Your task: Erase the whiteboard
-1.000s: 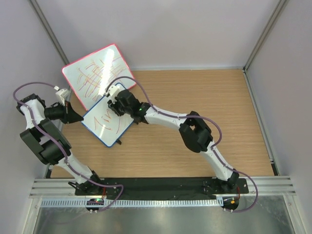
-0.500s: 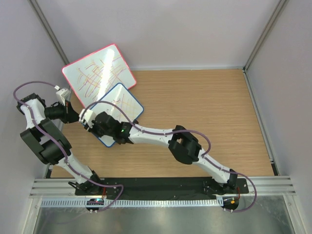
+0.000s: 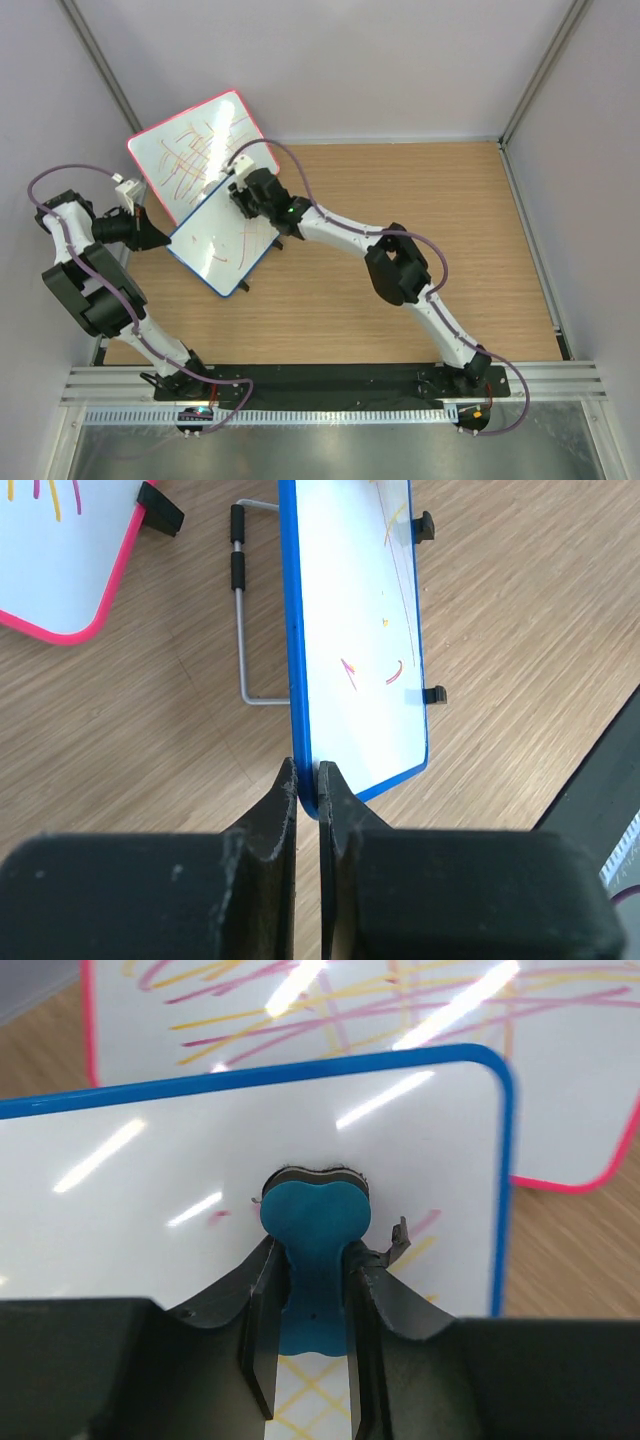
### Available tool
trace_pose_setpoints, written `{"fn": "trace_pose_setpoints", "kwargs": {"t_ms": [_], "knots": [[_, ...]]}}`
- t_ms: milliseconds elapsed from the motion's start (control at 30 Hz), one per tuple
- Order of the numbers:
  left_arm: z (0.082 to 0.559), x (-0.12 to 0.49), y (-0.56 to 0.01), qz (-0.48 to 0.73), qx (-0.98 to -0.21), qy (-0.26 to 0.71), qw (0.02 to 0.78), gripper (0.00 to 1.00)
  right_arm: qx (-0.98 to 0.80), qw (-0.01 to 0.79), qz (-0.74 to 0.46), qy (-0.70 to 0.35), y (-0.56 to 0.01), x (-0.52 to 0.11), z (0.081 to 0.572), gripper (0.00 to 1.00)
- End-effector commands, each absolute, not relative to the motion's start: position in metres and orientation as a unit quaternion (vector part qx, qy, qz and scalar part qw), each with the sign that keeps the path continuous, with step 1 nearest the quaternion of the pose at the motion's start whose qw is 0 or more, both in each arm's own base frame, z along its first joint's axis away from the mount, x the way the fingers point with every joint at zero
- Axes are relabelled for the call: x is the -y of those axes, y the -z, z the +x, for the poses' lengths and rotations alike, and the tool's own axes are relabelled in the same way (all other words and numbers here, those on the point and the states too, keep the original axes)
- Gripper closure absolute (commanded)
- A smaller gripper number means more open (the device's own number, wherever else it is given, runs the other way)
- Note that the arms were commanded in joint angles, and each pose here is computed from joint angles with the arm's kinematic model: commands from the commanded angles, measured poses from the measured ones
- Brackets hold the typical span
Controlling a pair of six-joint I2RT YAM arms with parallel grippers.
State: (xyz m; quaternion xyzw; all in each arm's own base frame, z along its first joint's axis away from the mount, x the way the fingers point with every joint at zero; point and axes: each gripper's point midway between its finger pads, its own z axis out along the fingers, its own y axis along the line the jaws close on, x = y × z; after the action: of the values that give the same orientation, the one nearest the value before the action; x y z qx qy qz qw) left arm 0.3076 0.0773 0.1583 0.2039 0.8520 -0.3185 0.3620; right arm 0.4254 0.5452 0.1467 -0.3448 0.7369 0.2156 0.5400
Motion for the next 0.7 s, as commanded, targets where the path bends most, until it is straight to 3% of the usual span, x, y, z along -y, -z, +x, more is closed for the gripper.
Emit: {"fn": "trace_pose_setpoints", "kwargs": {"t_ms": [0,233,500,667], "knots": [[0.286,-0.061,-0.181,0.191,-0.856,0.345,0.335,1.00,-0.779,0.521,-0.308,-0.164,-0.123,-0.503,0.463,0.99],[0.288,-0.063,-0.180,0.189,-0.857,0.344,0.334,1.00,-0.760,0.511,-0.345,-0.207,-0.130,-0.537,0.427,0.99],[0.289,-0.060,-0.182,0.190,-0.856,0.346,0.334,1.00,-0.698,0.489,-0.445,-0.277,-0.138,-0.624,0.326,0.99],[0.287,-0.059,-0.184,0.194,-0.857,0.341,0.334,1.00,-0.697,0.493,-0.456,-0.252,-0.134,-0.626,0.327,0.99]]}}
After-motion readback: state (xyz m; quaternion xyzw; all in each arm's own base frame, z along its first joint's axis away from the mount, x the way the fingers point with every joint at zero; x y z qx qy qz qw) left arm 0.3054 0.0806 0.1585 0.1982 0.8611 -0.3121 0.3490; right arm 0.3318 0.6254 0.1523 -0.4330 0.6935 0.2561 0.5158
